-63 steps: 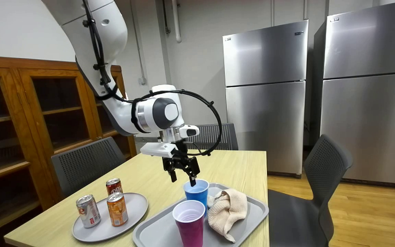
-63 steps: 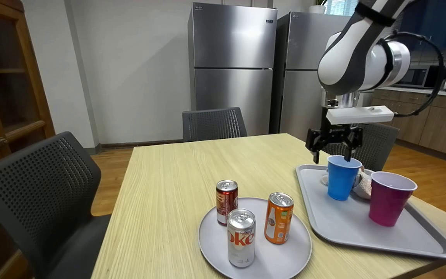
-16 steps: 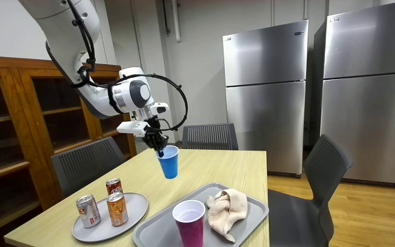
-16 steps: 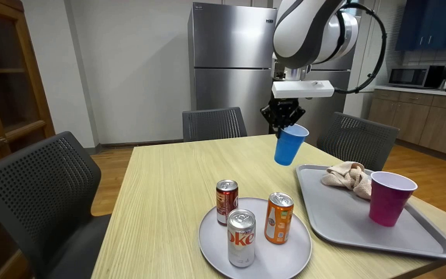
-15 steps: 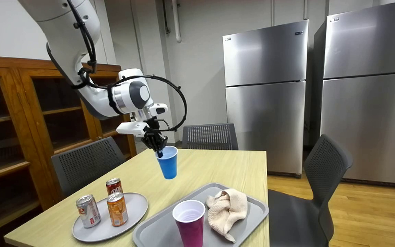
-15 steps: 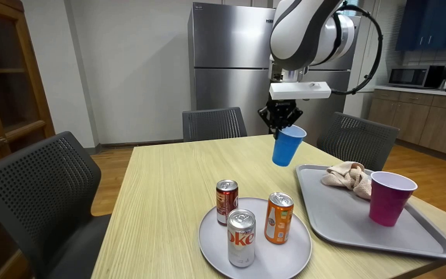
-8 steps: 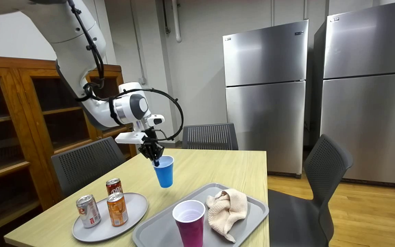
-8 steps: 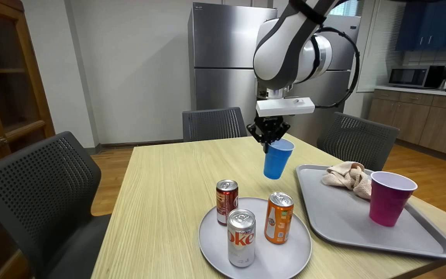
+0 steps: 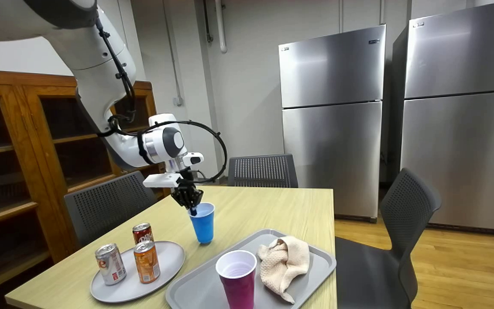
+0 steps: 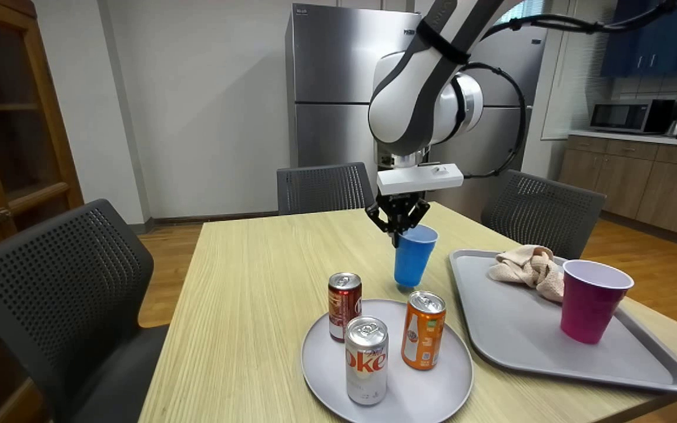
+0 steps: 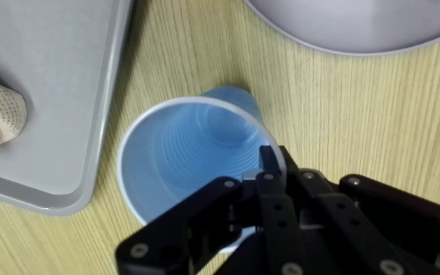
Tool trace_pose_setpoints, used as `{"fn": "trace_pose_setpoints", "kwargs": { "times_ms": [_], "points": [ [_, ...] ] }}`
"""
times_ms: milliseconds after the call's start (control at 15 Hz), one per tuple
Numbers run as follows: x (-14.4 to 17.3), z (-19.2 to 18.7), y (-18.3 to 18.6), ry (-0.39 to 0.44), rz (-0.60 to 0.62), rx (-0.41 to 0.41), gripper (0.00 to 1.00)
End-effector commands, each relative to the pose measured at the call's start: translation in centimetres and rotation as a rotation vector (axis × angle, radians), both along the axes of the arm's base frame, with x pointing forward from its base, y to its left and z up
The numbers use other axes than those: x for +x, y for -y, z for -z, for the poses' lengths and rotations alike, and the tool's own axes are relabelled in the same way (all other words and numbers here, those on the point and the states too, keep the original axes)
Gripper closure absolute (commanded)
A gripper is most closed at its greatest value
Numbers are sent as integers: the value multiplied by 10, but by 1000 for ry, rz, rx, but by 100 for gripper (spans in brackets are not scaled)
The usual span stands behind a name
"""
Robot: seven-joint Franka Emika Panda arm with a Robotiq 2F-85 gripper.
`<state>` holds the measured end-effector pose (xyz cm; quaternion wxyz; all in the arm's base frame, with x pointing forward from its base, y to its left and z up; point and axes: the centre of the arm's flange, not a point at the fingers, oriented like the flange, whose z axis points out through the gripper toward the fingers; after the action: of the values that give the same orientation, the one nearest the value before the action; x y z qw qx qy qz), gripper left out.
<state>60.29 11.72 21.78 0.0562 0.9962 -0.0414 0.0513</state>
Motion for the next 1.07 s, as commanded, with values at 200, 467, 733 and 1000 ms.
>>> {"fn": "trace_pose_setpoints", "kwargs": {
  "times_ms": [200, 467, 733, 1000],
  "points": [
    [13, -3, -4, -29, -19, -21, 55],
    [12, -28, -3, 14, -24, 5, 25],
    [7, -60, 4, 64, -23, 32, 0],
    [-7, -92, 25, 99, -2, 56, 0]
  ]
}}
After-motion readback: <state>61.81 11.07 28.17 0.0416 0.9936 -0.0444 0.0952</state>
